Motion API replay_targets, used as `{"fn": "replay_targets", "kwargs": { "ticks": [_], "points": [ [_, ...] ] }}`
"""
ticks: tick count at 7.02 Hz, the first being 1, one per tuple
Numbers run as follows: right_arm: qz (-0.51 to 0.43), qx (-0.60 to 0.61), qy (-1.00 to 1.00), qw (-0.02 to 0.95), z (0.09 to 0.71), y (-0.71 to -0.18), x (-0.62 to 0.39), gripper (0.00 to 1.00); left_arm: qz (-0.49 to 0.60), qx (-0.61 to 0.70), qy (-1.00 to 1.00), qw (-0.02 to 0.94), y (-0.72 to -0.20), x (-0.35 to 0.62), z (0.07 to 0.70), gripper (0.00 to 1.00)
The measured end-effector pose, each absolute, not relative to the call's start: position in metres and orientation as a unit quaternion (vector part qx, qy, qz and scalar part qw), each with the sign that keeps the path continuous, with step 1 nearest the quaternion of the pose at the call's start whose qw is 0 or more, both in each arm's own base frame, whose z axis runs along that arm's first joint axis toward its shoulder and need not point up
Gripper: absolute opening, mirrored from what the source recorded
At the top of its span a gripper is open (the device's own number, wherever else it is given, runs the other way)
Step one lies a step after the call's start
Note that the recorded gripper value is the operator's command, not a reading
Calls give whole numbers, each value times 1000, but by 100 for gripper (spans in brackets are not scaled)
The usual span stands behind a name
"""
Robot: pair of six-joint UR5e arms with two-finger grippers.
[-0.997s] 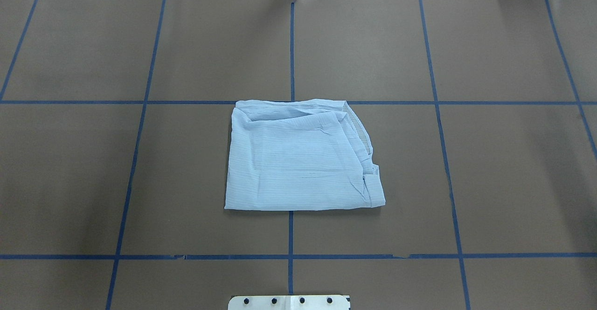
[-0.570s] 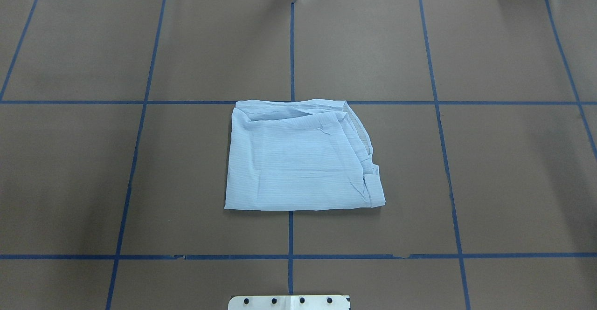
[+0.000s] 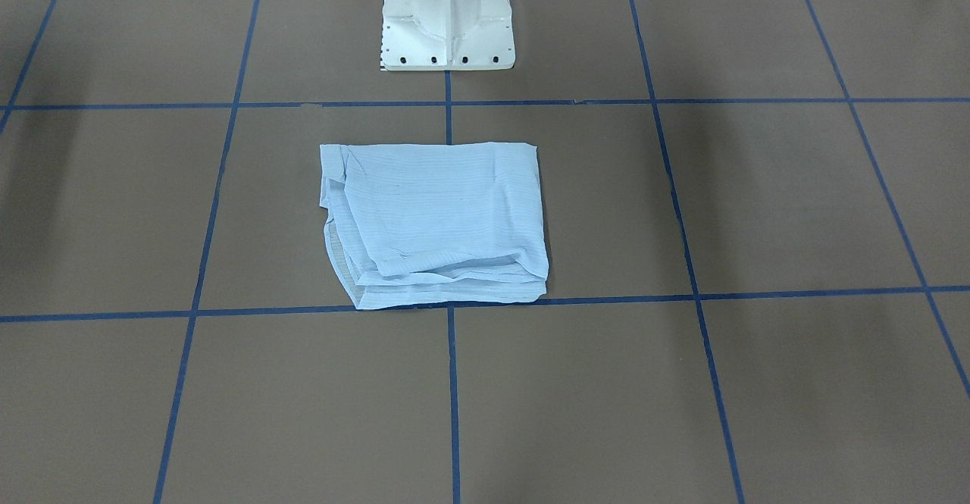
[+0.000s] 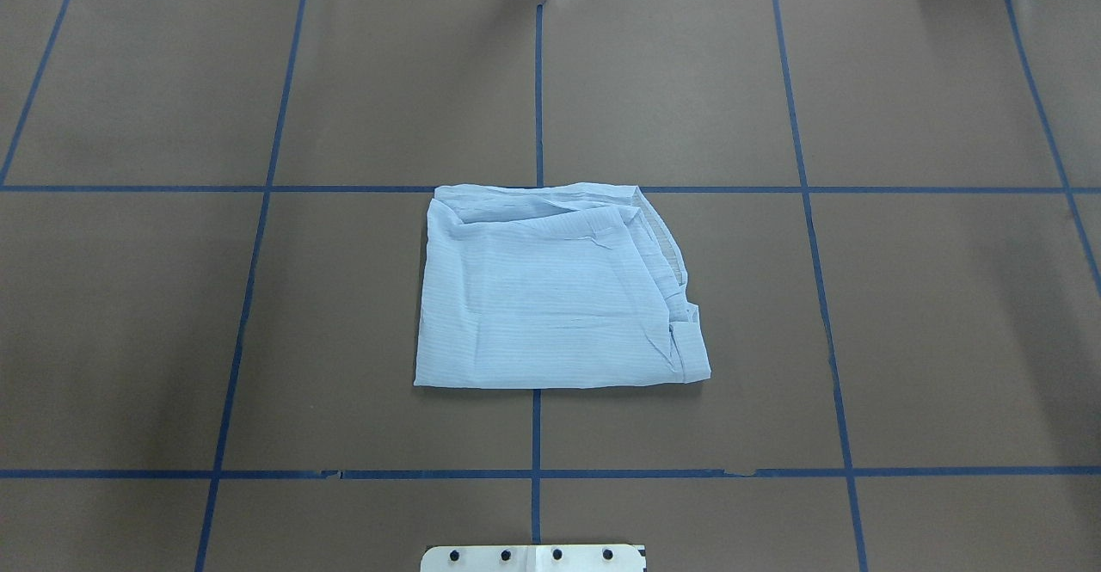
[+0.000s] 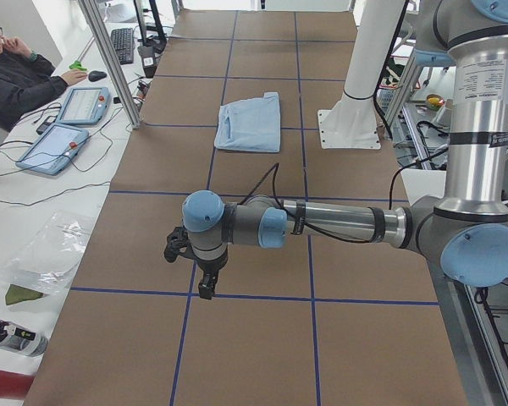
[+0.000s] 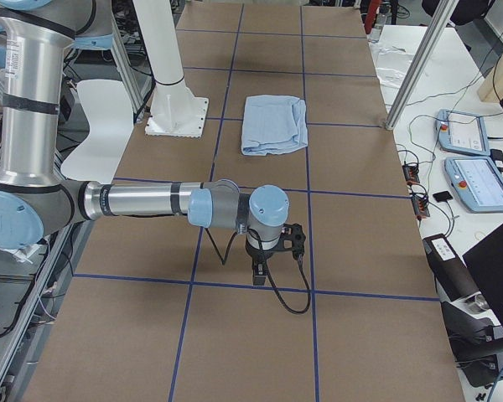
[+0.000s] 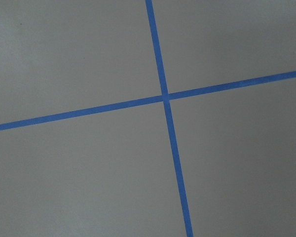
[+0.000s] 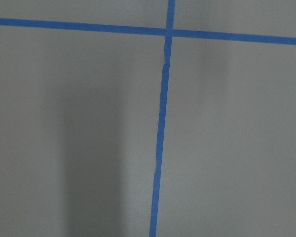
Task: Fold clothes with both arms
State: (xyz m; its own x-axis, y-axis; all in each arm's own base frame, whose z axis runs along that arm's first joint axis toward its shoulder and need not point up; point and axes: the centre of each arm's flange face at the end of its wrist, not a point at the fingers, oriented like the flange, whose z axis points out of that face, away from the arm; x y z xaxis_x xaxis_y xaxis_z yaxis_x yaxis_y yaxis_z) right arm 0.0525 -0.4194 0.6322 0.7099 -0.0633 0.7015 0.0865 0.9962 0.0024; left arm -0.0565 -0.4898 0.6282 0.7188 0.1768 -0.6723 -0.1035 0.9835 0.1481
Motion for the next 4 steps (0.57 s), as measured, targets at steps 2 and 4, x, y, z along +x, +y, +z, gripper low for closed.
{"fn": "replay_targets", "kwargs": {
  "ticks": [2, 4],
  "points": [
    [-39, -17, -378, 925, 635, -419, 53, 100, 75, 47, 368, 926, -490, -56, 631, 100],
    [-34, -20, -378, 925, 638, -418, 53, 100, 74, 45, 369, 926, -489, -56, 633, 100]
  ]
}}
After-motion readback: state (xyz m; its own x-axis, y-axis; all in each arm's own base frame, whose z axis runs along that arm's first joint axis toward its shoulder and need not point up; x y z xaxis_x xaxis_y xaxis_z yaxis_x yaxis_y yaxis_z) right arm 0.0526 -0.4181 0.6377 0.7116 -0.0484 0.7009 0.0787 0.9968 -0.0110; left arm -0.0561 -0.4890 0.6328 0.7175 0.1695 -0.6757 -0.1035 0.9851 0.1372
